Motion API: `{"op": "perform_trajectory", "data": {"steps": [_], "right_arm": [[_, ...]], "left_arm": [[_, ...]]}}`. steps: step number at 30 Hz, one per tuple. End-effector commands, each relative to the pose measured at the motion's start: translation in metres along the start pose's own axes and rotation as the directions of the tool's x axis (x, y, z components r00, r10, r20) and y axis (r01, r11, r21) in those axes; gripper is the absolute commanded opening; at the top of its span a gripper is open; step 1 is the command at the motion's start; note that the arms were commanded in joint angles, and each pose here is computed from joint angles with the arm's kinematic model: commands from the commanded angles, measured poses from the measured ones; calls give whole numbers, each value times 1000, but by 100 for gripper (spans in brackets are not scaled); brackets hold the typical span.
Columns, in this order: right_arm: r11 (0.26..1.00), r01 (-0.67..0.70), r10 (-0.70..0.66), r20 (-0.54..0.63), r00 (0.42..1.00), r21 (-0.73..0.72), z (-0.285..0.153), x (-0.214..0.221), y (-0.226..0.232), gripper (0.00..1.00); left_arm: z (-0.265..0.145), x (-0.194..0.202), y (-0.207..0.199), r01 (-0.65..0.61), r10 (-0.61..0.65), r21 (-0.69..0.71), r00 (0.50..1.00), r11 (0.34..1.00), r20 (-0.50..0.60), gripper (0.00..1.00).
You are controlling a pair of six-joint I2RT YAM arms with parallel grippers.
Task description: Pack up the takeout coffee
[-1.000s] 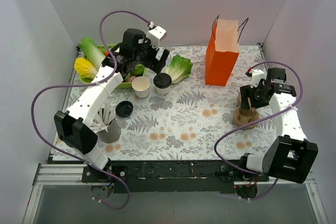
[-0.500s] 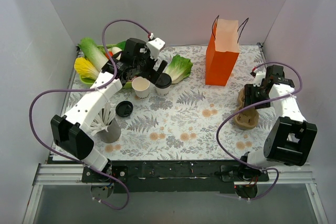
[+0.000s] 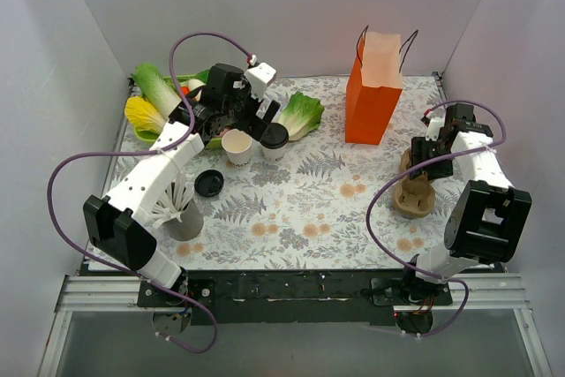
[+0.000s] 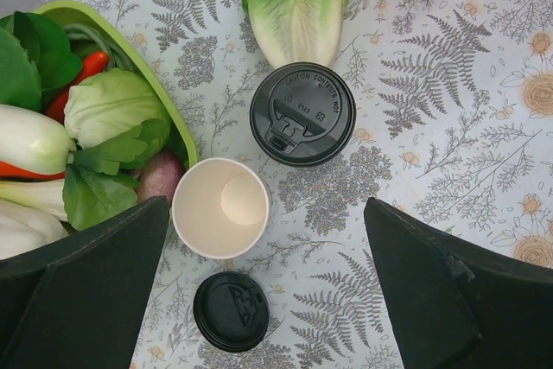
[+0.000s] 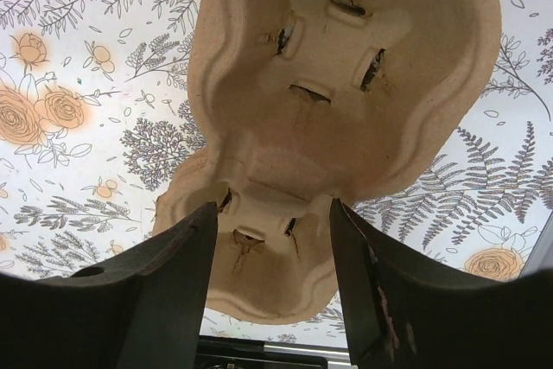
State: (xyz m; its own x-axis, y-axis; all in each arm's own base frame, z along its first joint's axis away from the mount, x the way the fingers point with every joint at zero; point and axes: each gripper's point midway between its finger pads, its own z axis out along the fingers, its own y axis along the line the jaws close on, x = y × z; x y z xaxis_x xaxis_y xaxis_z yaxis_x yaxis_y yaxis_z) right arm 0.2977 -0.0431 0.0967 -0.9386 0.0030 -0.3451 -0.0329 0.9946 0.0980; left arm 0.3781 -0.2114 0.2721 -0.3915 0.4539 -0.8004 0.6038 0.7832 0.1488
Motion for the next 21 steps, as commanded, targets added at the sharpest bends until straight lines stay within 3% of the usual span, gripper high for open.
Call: {"op": "perform_trajectory", "data": {"steps": [1,21], "right_arm": [[1000,-20,20,0,1000,11,-5,-3,-1,62],[999,-15,17,-48,999,43,9,7,-1,56]], "left_arm": [[-17,-15,5,-12,14,-24,998,1000,57,98],[-18,-7,10,-24,26,-53,999,998,39,98]]}}
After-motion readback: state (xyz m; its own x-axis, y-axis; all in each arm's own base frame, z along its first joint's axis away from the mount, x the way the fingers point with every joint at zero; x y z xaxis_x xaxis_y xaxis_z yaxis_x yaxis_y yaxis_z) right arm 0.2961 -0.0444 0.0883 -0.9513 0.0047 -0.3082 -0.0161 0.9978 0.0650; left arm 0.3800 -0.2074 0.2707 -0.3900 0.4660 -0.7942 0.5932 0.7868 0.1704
